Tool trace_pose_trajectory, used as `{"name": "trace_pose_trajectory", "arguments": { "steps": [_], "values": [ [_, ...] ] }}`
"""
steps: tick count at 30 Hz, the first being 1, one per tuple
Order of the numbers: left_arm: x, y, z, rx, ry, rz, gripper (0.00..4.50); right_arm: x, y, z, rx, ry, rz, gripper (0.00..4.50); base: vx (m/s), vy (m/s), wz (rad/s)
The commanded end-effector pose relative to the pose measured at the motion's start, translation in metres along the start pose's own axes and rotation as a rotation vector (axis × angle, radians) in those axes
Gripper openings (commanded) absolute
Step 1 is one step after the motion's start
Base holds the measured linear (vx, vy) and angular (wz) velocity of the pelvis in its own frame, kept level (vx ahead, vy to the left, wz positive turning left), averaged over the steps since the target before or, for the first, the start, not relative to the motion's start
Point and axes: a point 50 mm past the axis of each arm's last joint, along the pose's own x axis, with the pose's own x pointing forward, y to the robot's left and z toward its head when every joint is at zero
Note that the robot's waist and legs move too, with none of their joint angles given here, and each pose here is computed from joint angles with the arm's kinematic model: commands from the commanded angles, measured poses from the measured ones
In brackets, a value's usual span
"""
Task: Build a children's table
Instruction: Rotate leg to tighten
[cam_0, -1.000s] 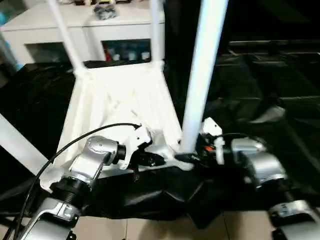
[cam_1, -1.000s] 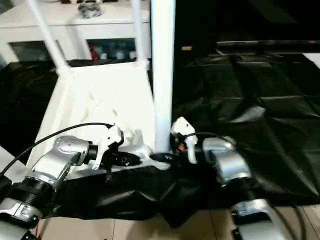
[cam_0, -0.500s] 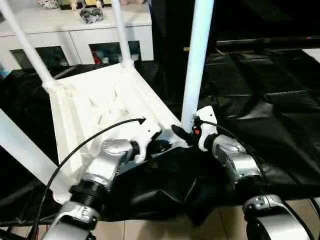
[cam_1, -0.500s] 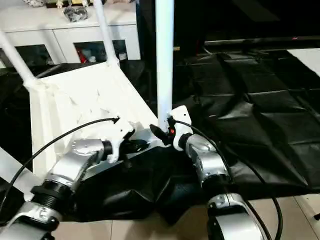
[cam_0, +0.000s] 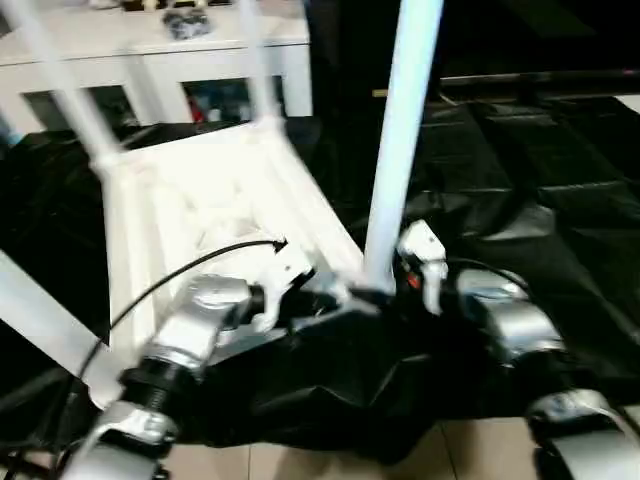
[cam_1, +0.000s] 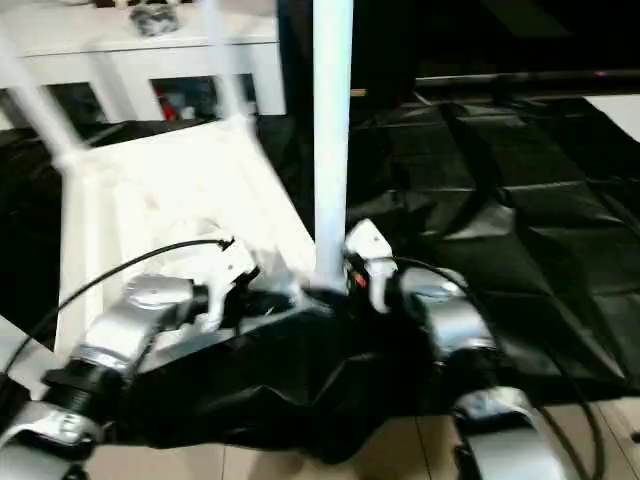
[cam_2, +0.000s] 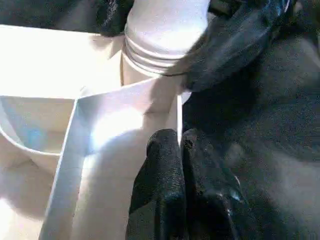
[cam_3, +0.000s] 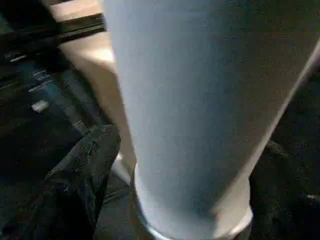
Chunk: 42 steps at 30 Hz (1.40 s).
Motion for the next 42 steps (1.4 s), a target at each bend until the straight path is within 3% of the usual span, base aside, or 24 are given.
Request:
{"name": "trace_pose_trajectory", "arguments": {
  "steps": [1,6,11,17,22,26,30,32,35,38,39,42],
  "values": [
    [0.008,-0.005,0.01,0.053,-0.012,-0.075,0.0,0.025,0.028,0.002,-0.015,0.012,0.268,3.57,0.0,0.0,0.0],
    [-0.003,0.001,0.007,0.059,0.02,-0.103,0.0,0.022,0.035,-0.003,-0.008,0.063,0.358,3.25,0.0,0.0,0.0],
    [-0.006,0.004,0.007,0.065,0.027,-0.1,0.0,0.023,0.037,-0.001,0.001,0.063,0.373,2.79,0.0,0.0,0.0],
    [-0.003,0.004,0.006,0.057,0.01,-0.071,0.0,0.026,0.038,-0.001,0.013,0.043,0.347,2.66,0.0,0.0,0.0],
    [0.009,0.008,0.011,0.024,-0.039,0.074,0.0,0.044,0.021,-0.003,0.052,-0.009,0.012,2.65,0.0,0.0,0.0],
    [0.024,0.007,0.018,-0.027,-0.077,0.185,0.0,0.06,0.007,-0.01,0.164,-0.001,-0.294,2.65,-0.013,-0.001,-0.02],
    [0.035,0.007,0.024,-0.057,-0.099,0.261,0.0,0.07,0.003,-0.013,0.264,0.001,-0.458,2.65,0.0,0.0,0.0],
    [0.04,0.004,0.026,-0.062,-0.107,0.267,0.0,0.075,0.006,-0.012,0.24,-0.003,-0.471,2.65,0.0,0.0,0.0],
    [0.045,0.0,0.029,-0.063,-0.118,0.266,0.0,0.081,0.01,-0.009,0.215,-0.023,-0.439,3.35,0.0,0.0,0.0],
    [0.045,-0.002,0.028,-0.039,-0.113,0.248,0.0,0.078,0.009,-0.005,0.221,-0.058,-0.401,3.48,0.0,0.0,0.0],
    [0.043,-0.001,0.027,-0.03,-0.11,0.243,0.0,0.076,0.008,-0.003,0.203,-0.063,-0.382,3.76,0.0,0.0,0.0],
    [0.04,-0.002,0.025,-0.015,-0.102,0.215,0.0,0.069,0.007,-0.001,0.148,-0.061,-0.325,3.9,0.0,0.0,0.0]
  ]
}}
